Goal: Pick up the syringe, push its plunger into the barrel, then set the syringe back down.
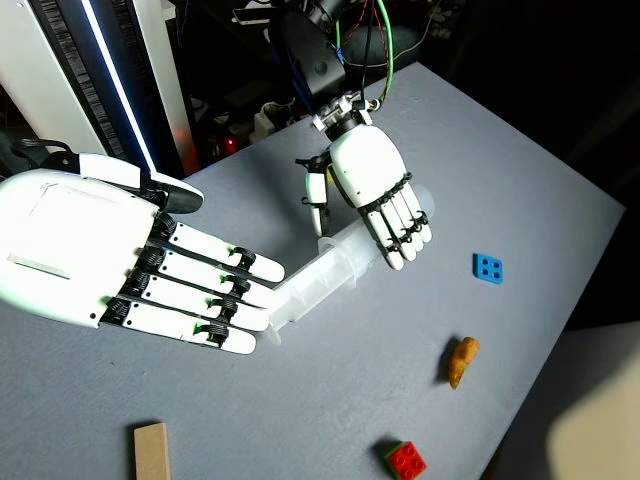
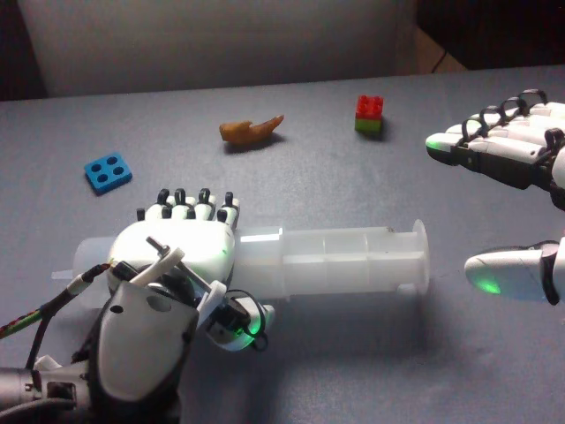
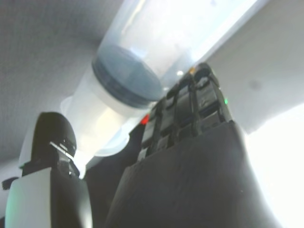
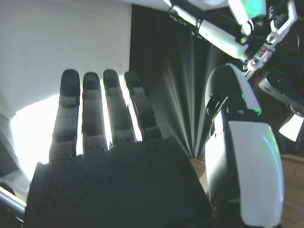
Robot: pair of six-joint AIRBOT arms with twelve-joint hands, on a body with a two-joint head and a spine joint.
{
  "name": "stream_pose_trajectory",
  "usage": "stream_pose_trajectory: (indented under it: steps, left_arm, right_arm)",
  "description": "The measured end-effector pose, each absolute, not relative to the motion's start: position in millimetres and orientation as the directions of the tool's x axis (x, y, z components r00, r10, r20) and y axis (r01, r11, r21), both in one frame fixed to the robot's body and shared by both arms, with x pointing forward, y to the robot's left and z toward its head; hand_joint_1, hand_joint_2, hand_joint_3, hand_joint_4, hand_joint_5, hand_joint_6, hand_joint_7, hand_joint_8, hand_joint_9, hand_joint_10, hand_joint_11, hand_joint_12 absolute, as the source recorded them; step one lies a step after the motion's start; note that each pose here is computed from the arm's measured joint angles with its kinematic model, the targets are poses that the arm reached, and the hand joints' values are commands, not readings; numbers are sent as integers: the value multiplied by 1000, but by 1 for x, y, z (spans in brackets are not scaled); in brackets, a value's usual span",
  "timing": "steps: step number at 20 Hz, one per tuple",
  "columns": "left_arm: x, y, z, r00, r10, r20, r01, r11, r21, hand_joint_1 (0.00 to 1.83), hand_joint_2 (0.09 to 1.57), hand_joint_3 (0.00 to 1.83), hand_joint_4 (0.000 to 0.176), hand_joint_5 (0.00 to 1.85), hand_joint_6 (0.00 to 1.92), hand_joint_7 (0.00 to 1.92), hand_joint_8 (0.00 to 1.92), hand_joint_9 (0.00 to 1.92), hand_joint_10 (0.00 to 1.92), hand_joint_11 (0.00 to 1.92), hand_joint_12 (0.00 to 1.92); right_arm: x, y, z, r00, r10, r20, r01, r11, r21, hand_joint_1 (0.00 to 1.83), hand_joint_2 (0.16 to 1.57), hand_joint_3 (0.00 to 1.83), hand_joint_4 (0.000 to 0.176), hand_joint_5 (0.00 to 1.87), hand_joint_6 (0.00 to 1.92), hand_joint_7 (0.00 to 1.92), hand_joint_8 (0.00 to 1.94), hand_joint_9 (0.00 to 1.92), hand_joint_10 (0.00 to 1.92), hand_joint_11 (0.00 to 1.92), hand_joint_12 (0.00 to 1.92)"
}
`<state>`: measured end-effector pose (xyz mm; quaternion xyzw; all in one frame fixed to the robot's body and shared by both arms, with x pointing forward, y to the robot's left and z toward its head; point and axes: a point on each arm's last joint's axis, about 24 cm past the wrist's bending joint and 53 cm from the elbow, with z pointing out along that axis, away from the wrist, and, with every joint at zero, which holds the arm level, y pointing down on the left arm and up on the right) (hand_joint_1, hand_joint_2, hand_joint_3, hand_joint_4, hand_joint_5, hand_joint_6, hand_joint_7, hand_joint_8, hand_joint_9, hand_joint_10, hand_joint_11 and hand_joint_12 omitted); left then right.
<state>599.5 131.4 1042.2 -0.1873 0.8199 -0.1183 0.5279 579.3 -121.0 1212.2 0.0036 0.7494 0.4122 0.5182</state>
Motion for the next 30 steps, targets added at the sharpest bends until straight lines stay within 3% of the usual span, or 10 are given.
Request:
stream_pose_trajectory:
  steps: [6, 10, 13, 18, 24, 25, 27, 29, 30]
  left_arm:
    - [607, 129, 1034, -371, -421, -828, -171, 907, -384, 528, 1154, 5, 0, 0, 0, 0, 0, 0, 0, 0, 0]
    - [614, 126, 1031, -357, -419, -835, -151, 908, -391, 564, 1140, 0, 0, 0, 0, 0, 0, 0, 0, 0, 0]
    - [615, 125, 1030, -352, -423, -835, -144, 906, -399, 471, 1197, 20, 0, 0, 0, 0, 0, 0, 0, 0, 0]
    - [615, 124, 1031, -352, -420, -836, -137, 907, -398, 528, 1164, 0, 0, 0, 0, 0, 0, 0, 0, 0, 0]
    - [615, 123, 1031, -355, -419, -836, -133, 907, -398, 512, 1180, 0, 0, 23, 8, 8, 3, 11, 4, 20, 10]
    - [615, 123, 1031, -355, -419, -836, -132, 908, -399, 563, 1177, 0, 0, 85, 7, 63, 1, 67, 6, 52, 47]
    - [615, 122, 1031, -352, -417, -838, -128, 908, -398, 651, 1164, 0, 0, 186, 2, 176, 0, 189, 5, 1, 545]
    - [616, 121, 1033, -350, -416, -839, -119, 908, -401, 704, 1167, 2, 0, 250, 10, 263, 11, 275, 18, 0, 838]
    - [615, 120, 1033, -352, -416, -838, -114, 908, -403, 963, 1123, 0, 0, 499, 29, 567, 24, 575, 52, 207, 1014]
  right_arm:
    - [579, -121, 1212, -463, 434, -773, -421, 659, 623, 179, 1141, 0, 0, 95, 5, 103, 6, 88, 7, 0, 317]
    - [579, -121, 1212, -464, 434, -772, -420, 659, 623, 212, 1138, 0, 0, 116, 3, 132, 3, 113, 6, 0, 426]
    - [579, -121, 1212, -465, 436, -771, -420, 658, 625, 195, 1145, 1, 0, 112, 1, 119, 2, 108, 5, 0, 389]
    - [579, -121, 1212, -465, 436, -771, -420, 658, 625, 201, 1138, 0, 0, 126, 5, 134, 4, 125, 5, 0, 435]
    - [579, -121, 1212, -465, 436, -771, -420, 658, 625, 194, 1144, 0, 0, 109, 1, 116, 2, 102, 1, 0, 357]
    - [579, -121, 1212, -465, 436, -771, -420, 658, 625, 194, 1142, 0, 0, 111, 2, 121, 4, 105, 2, 0, 357]
    - [579, -121, 1212, -465, 436, -771, -420, 658, 625, 195, 1139, 0, 0, 117, 3, 130, 5, 116, 5, 0, 376]
    - [579, -121, 1212, -465, 436, -771, -420, 658, 625, 190, 1140, 0, 0, 122, 3, 134, 2, 119, 3, 0, 374]
    - [579, -121, 1212, -465, 436, -771, -420, 658, 625, 216, 1135, 0, 0, 133, 2, 142, 1, 128, 3, 0, 387]
